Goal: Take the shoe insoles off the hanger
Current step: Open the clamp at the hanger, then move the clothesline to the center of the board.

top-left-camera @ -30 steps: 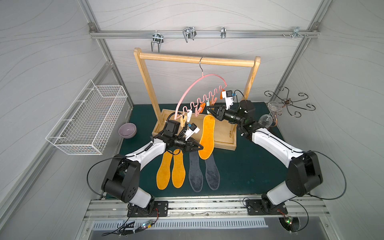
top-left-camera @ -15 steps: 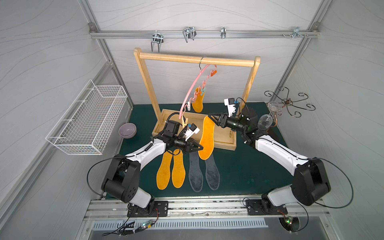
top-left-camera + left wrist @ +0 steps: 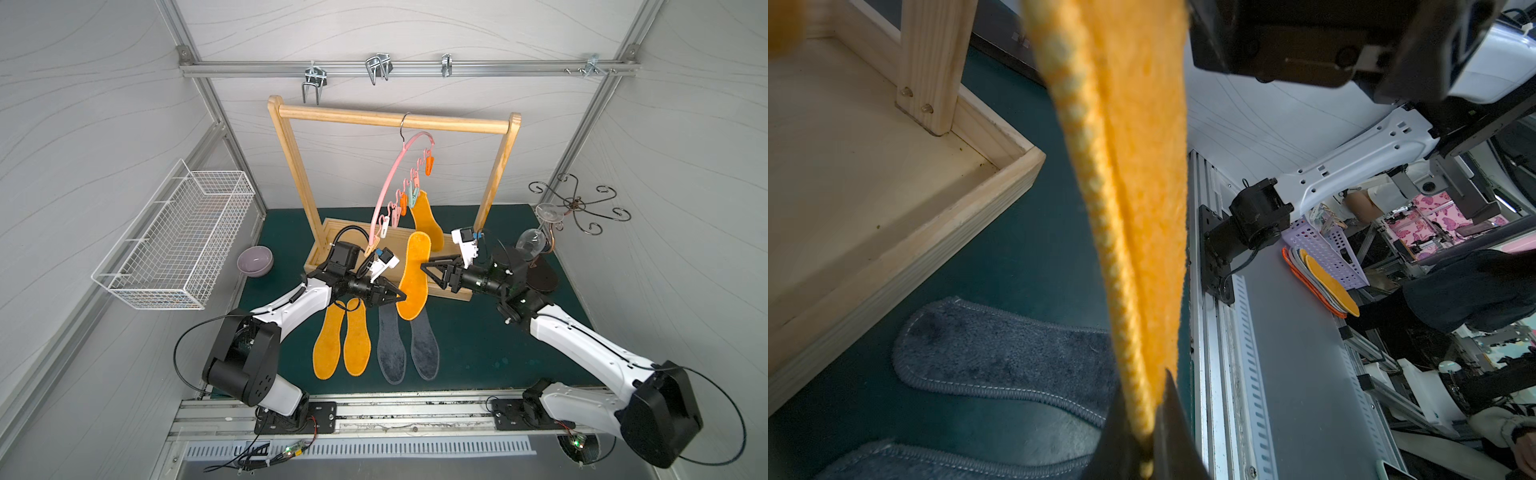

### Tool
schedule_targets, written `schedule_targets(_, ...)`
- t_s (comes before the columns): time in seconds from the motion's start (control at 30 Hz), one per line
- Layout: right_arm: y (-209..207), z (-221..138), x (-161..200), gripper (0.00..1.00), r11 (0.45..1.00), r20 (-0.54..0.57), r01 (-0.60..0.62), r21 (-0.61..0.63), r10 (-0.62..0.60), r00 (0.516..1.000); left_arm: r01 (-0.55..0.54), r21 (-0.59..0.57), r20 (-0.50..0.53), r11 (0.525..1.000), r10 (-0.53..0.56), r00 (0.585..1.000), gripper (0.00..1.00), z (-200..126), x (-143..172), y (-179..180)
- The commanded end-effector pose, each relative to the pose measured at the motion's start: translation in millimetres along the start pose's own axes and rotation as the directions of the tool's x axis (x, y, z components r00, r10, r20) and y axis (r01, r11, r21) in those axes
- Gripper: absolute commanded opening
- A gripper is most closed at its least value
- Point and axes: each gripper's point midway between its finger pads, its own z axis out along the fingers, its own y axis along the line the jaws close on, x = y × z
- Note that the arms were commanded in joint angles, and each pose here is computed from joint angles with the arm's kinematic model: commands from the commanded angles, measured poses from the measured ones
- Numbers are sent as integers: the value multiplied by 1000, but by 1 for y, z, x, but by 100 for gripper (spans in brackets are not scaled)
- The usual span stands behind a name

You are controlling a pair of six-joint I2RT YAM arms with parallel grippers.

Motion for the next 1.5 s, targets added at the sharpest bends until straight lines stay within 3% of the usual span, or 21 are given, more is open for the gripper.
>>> schedule_targets(0.0,-9,-2,12,62,998,-21,11,58,-10,1000,-92,15,22,996,92,996,6,-3,-11,-10)
schedule_targets(0.23,-19,0,31,64,993,-28,-67,100,70,997,-98,23,25,995,97,995,6,-4,-11,-13)
schedule_targets(0.43,-14,7,38,62,993,-12,-100,57,101,995,-100,29,26,995,99,995,6,-4,-11,-14)
schedule_targets(0.77,0,23,35,30,991,-21,-124,-58,123,992,-86,29,7,996,85,996,8,-2,-5,-9)
schedule_targets(0.9,-4,25,38,16,990,-32,-134,-44,133,991,-85,25,2,996,85,996,10,-3,-5,-10)
schedule_targets(1.03,-14,25,52,0,991,-102,-136,17,137,985,-70,5,-2,998,70,998,22,-2,-4,-4)
schedule_targets(1.2,-31,12,72,0,977,-266,-126,174,170,949,-74,-49,-5,996,74,997,41,-6,-2,8)
schedule_targets(1.3,-41,-3,81,0,940,-340,-159,302,262,903,-80,-90,-7,993,80,997,53,-12,1,18)
schedule_targets(1.47,-35,-24,98,0,910,-417,-197,366,349,839,-107,-187,-26,976,104,994,60,-21,11,37)
